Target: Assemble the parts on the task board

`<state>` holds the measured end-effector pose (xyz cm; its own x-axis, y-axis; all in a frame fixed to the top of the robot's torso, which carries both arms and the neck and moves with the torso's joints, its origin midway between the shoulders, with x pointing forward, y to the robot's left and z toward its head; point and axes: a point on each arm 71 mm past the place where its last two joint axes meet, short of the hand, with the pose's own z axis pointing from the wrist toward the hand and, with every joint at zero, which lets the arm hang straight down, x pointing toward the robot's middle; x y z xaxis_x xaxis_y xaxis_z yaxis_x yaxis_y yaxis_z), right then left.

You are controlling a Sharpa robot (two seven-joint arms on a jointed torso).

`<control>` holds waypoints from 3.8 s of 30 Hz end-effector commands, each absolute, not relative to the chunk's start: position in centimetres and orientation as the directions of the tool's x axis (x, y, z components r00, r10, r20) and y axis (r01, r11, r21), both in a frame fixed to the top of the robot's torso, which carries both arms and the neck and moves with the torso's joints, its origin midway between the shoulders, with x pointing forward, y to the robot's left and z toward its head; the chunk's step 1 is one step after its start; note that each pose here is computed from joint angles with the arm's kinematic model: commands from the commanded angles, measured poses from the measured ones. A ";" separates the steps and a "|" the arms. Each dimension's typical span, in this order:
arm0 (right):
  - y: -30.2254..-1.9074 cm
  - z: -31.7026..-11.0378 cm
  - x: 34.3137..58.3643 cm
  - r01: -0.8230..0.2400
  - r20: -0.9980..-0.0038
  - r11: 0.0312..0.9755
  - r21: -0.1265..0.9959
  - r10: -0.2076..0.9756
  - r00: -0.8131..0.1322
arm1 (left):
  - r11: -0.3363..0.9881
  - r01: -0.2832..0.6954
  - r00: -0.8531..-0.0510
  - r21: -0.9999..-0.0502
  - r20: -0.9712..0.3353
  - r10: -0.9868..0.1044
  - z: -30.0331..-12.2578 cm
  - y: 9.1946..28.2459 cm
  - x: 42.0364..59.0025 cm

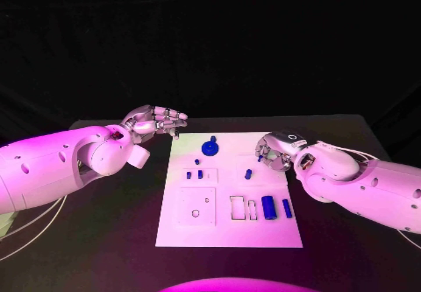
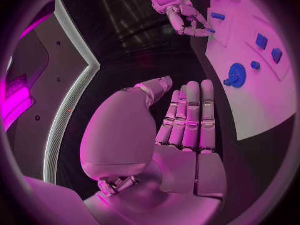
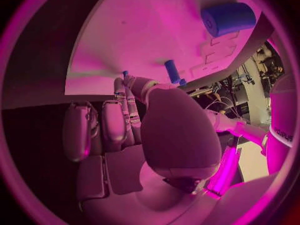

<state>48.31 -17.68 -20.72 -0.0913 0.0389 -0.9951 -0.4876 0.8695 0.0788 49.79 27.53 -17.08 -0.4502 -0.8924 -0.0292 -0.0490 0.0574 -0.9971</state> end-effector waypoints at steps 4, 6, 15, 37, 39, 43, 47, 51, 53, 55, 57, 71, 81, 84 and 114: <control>-17.9 -19.4 47.8 -0.502 -0.996 0.860 0.093 0.079 -0.048 | 0.047 -0.050 -0.466 -0.998 -0.018 -0.885 -17.0 27.4 49.7; -17.9 -19.0 47.5 -0.507 -0.995 0.856 0.099 0.089 -0.044 | 0.047 -0.051 -0.465 -0.998 -0.018 -0.885 -17.0 27.4 49.7; -15.4 -17.9 45.2 -0.578 -0.988 0.803 0.147 0.144 -0.051 | 0.046 -0.051 -0.469 -0.998 -0.017 -0.883 -17.0 27.3 49.7; -6.2 -21.0 40.2 -0.747 -0.976 0.629 0.217 0.115 -0.187 | 0.034 -0.053 -0.491 -0.998 -0.004 -0.871 -17.0 26.2 49.7; -6.0 -21.3 40.1 -0.748 -0.975 0.626 0.219 0.112 -0.191 | 0.033 -0.054 -0.491 -0.998 -0.002 -0.871 -17.0 26.2 49.6; -5.6 -21.8 39.9 -0.753 -0.974 0.619 0.223 0.110 -0.198 | 0.030 -0.057 -0.490 -0.998 0.002 -0.872 -17.0 26.0 49.6; -5.1 -22.1 39.6 -0.759 -0.973 0.611 0.225 0.103 -0.205 | 0.027 -0.058 -0.492 -0.998 0.005 -0.871 -17.0 25.9 49.6; -4.8 -22.5 39.3 -0.763 -0.973 0.607 0.224 0.093 -0.211 | 0.026 -0.059 -0.494 -0.998 0.007 -0.870 -17.0 25.8 49.6; -4.7 -22.7 39.3 -0.763 -0.973 0.606 0.223 0.087 -0.215 | 0.025 -0.060 -0.495 -0.998 0.008 -0.869 -17.0 25.8 49.6; -4.6 -22.8 39.2 -0.764 -0.973 0.606 0.222 0.081 -0.218 | 0.025 -0.061 -0.495 -0.998 0.009 -0.869 -17.0 25.7 49.6; -4.6 -22.9 39.3 -0.764 -0.973 0.607 0.219 0.073 -0.220 | 0.024 -0.063 -0.495 -0.998 0.011 -0.869 -17.0 25.7 49.6; -4.5 -23.6 39.4 -0.763 -0.976 0.617 0.192 0.040 -0.213 | 0.021 -0.069 -0.499 -0.997 0.016 -0.866 -17.1 25.7 49.6; -4.6 -23.8 39.5 -0.763 -0.977 0.619 0.184 0.028 -0.213 | 0.021 -0.070 -0.499 -0.997 0.016 -0.866 -17.1 25.8 49.6; -4.6 -23.8 39.5 -0.763 -0.977 0.621 0.181 0.024 -0.212 | 0.021 -0.070 -0.499 -0.997 0.016 -0.866 -17.1 25.8 49.6; -3.9 -24.6 39.3 -0.774 -0.977 0.618 0.139 -0.042 -0.209 | 0.021 -0.074 -0.506 -0.997 0.019 -0.862 -17.1 25.8 49.6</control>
<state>39.46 -4.02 -24.09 -0.2111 0.0068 -0.9774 -0.7663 0.6196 0.1698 49.63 26.02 -17.16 -0.4894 -0.8721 0.0056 -0.0719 0.0339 -0.9968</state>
